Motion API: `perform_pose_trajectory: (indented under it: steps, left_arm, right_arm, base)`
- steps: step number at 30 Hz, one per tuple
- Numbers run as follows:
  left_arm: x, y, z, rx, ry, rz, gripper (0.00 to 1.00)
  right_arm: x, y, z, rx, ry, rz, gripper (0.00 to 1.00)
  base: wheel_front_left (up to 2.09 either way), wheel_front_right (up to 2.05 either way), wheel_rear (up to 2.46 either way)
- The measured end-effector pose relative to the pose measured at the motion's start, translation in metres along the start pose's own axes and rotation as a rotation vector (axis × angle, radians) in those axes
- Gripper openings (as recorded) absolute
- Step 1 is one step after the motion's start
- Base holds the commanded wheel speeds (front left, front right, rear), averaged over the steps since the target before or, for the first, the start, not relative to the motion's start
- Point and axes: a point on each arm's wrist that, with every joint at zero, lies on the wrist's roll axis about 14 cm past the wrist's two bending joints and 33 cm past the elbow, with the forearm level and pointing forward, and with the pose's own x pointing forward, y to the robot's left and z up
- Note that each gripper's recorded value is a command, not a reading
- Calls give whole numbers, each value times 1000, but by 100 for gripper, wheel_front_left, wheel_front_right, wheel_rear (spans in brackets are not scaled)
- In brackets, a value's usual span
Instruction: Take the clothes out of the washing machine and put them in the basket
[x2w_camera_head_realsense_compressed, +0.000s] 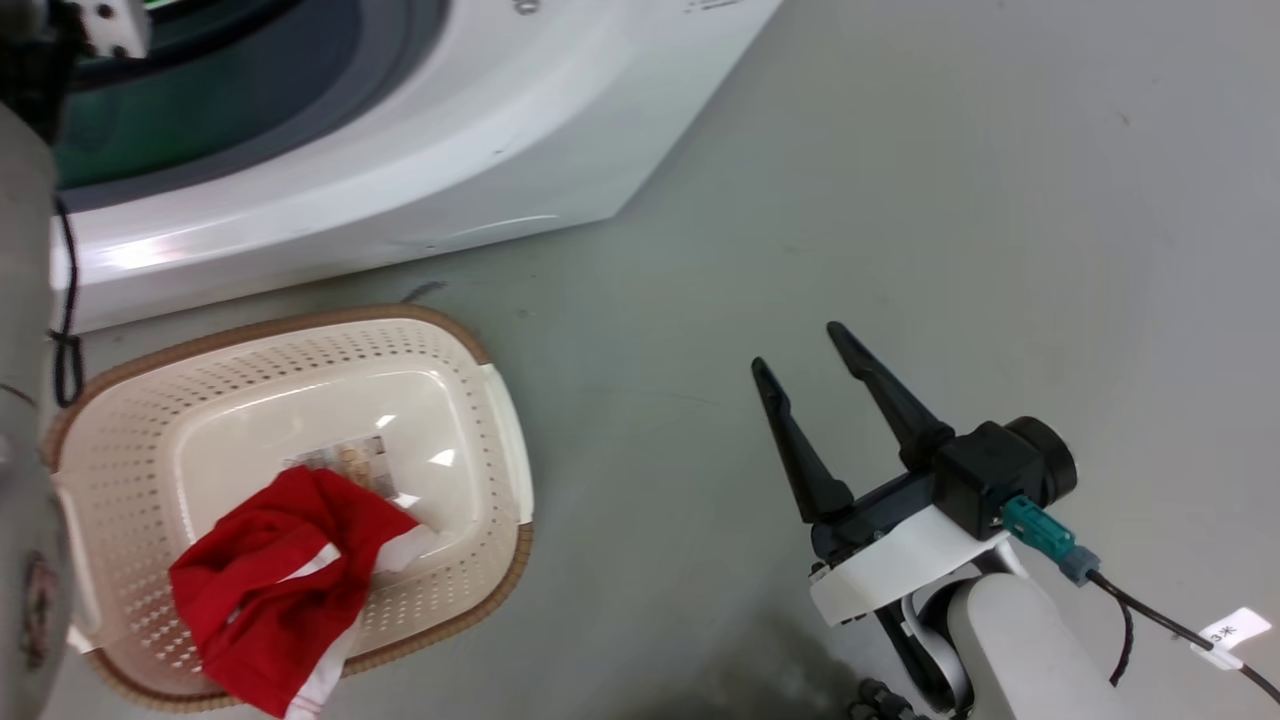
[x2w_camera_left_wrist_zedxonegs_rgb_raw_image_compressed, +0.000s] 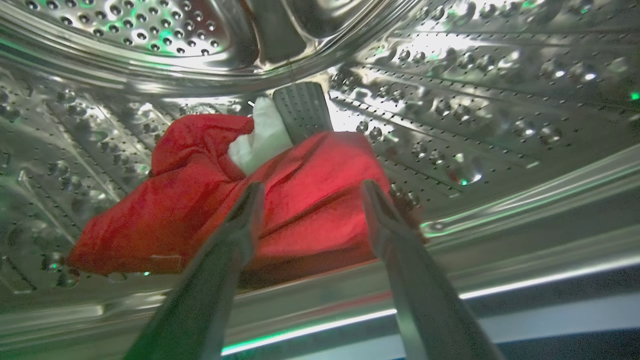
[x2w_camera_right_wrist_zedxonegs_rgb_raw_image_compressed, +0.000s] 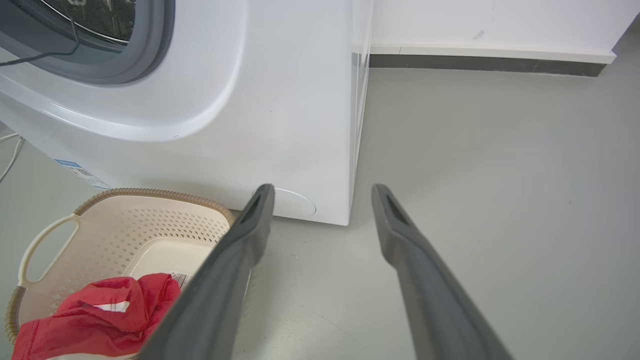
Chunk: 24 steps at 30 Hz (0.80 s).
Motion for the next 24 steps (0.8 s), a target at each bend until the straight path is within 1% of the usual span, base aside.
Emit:
perform_pose_trajectory:
  steps: [5, 9, 12, 17, 24]
  left_arm:
    - [15, -2, -14, -26, 107, -8, 100]
    - [23, 2, -26, -41, 182, -2, 100]
    - [27, 3, -35, -73, 232, -3, 100]
    - [34, 5, -48, -98, 286, -4, 100]
    - [39, -6, -64, -125, 361, -33, 100]
  right_arm:
    - [-8, -4, -9, 12, 30, -21, 100]
    - [-14, -5, -11, 22, 38, -33, 100]
    - [-19, -3, -19, 35, 64, -36, 100]
    - [-24, 1, -27, 54, 87, -35, 100]
    - [-29, 5, -34, 69, 111, -35, 100]
  base:
    - [0, 0, 0]
    - [0, 0, 0]
    - [0, 0, 0]
    - [0, 0, 0]
    - [0, 0, 0]
